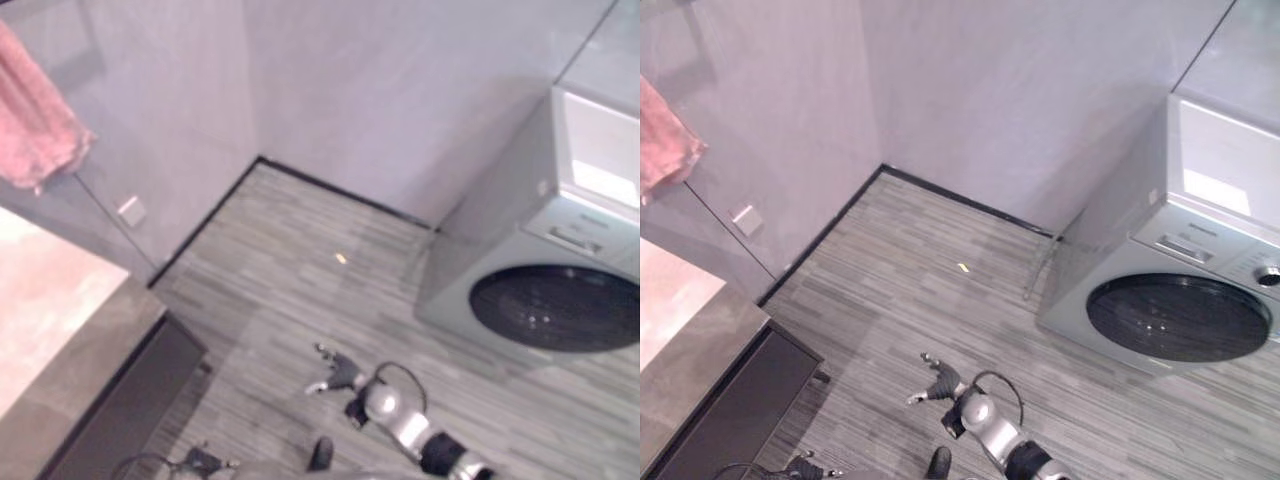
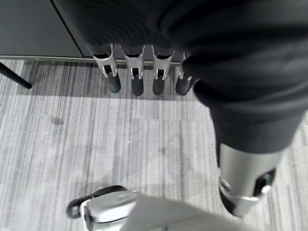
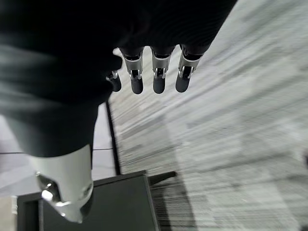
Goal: Put brush and paste in cup on sink, flatten towel.
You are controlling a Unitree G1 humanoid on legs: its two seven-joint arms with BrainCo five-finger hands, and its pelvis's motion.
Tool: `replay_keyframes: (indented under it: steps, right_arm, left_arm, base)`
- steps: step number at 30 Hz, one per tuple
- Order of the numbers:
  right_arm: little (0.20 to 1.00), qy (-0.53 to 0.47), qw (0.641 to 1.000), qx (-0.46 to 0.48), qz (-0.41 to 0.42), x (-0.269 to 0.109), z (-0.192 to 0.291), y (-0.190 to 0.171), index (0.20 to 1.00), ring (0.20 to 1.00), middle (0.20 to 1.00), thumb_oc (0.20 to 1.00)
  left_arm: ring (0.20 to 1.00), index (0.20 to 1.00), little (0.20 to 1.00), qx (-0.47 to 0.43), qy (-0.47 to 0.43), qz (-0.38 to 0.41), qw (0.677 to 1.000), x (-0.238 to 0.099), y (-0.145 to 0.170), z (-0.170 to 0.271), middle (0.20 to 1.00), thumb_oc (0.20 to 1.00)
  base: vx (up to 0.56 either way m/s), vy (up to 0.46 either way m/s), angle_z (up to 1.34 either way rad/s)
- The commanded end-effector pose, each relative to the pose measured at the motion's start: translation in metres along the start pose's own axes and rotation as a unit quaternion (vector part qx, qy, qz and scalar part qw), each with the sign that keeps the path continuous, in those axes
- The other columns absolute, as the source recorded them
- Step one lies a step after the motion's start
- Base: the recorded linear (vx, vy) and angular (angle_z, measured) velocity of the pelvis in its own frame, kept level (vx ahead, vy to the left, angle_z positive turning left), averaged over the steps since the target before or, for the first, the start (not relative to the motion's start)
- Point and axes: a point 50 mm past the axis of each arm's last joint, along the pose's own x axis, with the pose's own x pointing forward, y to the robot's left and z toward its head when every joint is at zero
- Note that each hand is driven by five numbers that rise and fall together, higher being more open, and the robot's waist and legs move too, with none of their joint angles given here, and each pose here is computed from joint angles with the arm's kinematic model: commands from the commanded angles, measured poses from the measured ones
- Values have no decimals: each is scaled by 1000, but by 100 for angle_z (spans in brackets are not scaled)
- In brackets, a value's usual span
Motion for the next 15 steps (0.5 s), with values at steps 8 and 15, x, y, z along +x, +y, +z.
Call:
replay_keyframes:
  steps: [8,15]
  right_arm:
    - [1000,211,968,2,-136,-109,-144,-116,1000,1000,1000,1000]
    - [1000,252,959,29,-128,-103,-159,-91,1000,1000,1000,1000]
  left_arm:
    - [1000,1000,1000,14,-22,30,999,5,50,-4,1000,1000]
    - [1000,1000,1000,0,-3,16,1000,4,40,-12,1000,1000]
  base:
    - [109,-22,15]
    - [257,130,-7]
